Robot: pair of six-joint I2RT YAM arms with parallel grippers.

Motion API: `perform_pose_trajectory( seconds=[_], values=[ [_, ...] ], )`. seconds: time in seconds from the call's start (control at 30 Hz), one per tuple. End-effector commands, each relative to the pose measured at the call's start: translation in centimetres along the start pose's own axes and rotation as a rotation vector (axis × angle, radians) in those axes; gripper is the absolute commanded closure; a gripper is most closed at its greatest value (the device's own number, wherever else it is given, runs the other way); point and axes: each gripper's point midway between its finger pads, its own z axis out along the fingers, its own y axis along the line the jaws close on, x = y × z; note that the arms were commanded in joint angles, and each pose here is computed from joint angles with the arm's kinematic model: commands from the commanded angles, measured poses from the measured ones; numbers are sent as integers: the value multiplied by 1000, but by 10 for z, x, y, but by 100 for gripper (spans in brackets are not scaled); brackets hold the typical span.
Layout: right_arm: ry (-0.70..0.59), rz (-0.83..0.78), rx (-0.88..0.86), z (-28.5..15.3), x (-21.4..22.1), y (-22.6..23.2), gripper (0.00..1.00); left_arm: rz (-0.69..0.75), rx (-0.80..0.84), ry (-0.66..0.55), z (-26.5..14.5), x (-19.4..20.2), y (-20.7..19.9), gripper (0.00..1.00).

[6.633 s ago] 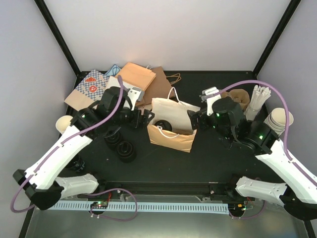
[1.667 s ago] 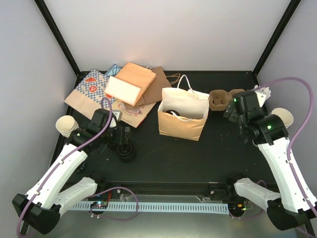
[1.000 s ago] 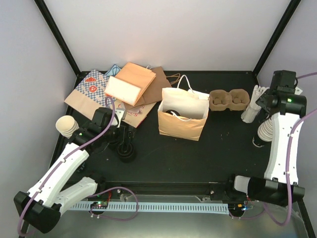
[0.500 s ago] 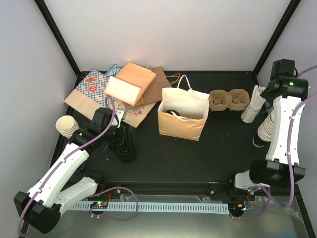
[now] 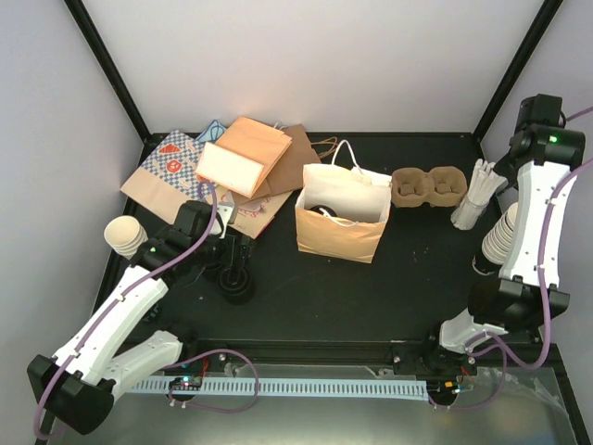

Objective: Pack the takeout coffee

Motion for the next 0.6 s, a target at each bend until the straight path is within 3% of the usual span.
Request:
perform_pose_trajectory(
  seconds=[0.0, 0.2, 0.57],
  values=[
    [93, -42, -9, 18, 6, 11, 32, 11, -5, -23, -2, -6, 1, 1],
    [145, -61, 21, 36, 15, 7, 41, 7, -9, -14, 1, -5, 2, 1],
    [194, -50, 11, 56, 37, 4, 47, 8, -4, 10, 5, -2, 1, 1]
  ],
)
